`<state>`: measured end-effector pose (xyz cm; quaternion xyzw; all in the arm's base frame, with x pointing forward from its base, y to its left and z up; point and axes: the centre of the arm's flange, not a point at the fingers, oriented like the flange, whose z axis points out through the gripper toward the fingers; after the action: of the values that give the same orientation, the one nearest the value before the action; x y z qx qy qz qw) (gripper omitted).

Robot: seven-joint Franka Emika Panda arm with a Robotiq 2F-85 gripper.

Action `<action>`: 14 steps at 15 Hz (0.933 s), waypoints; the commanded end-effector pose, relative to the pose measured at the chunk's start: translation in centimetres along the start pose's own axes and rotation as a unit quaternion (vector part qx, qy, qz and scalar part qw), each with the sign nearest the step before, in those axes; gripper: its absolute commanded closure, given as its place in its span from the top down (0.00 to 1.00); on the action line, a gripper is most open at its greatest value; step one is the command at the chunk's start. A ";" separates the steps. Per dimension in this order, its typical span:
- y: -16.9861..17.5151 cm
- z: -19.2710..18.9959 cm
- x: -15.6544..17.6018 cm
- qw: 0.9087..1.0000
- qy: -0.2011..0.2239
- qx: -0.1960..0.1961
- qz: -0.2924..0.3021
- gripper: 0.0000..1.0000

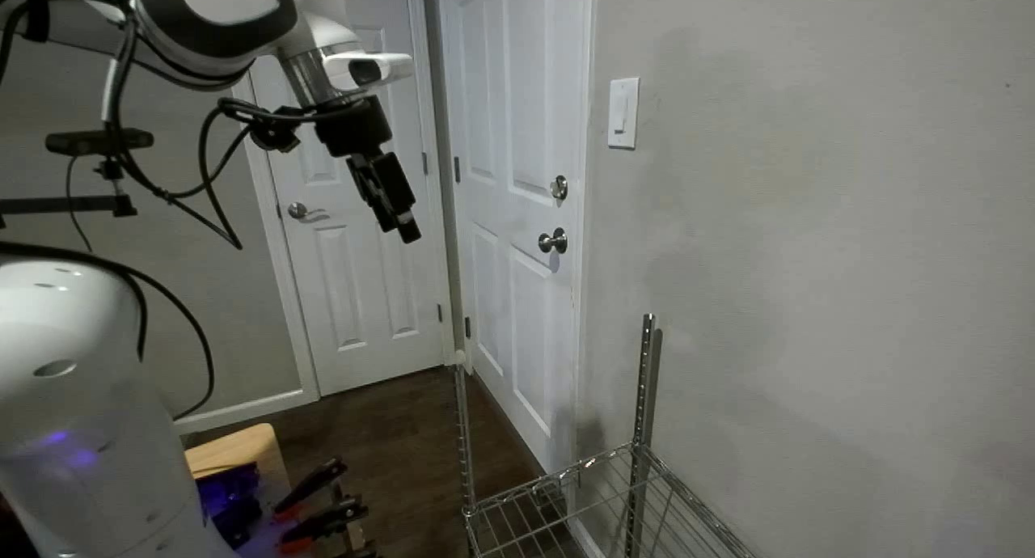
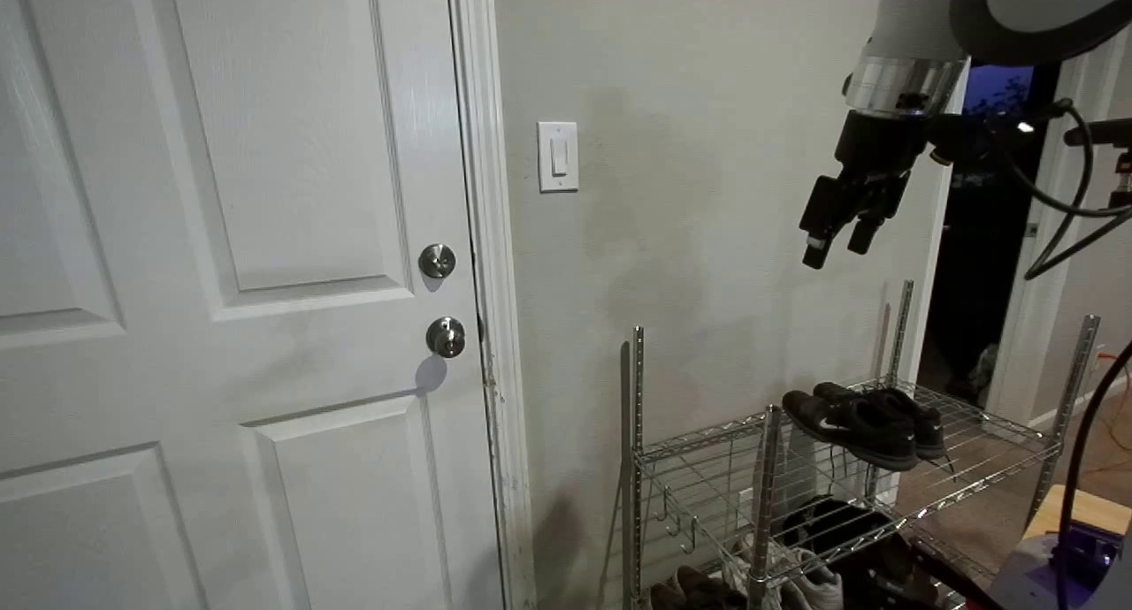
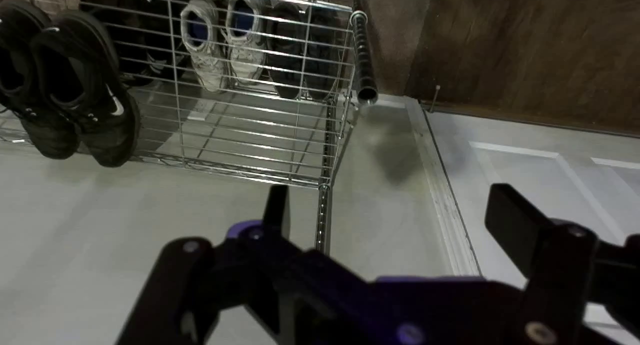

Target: Turn off the light

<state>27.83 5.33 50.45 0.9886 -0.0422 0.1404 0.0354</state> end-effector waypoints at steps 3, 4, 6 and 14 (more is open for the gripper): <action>-1.8 2.4 5.2 0.997 0.081 0.018 0.011 1.00; -2.2 2.8 6.3 0.995 0.095 0.022 0.013 1.00; -2.8 3.6 8.2 0.992 0.121 0.029 0.012 1.00; -5.3 3.8 16.2 0.976 0.216 0.004 0.011 1.00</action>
<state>41.18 7.88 50.55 0.9427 -0.0344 0.3308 0.0246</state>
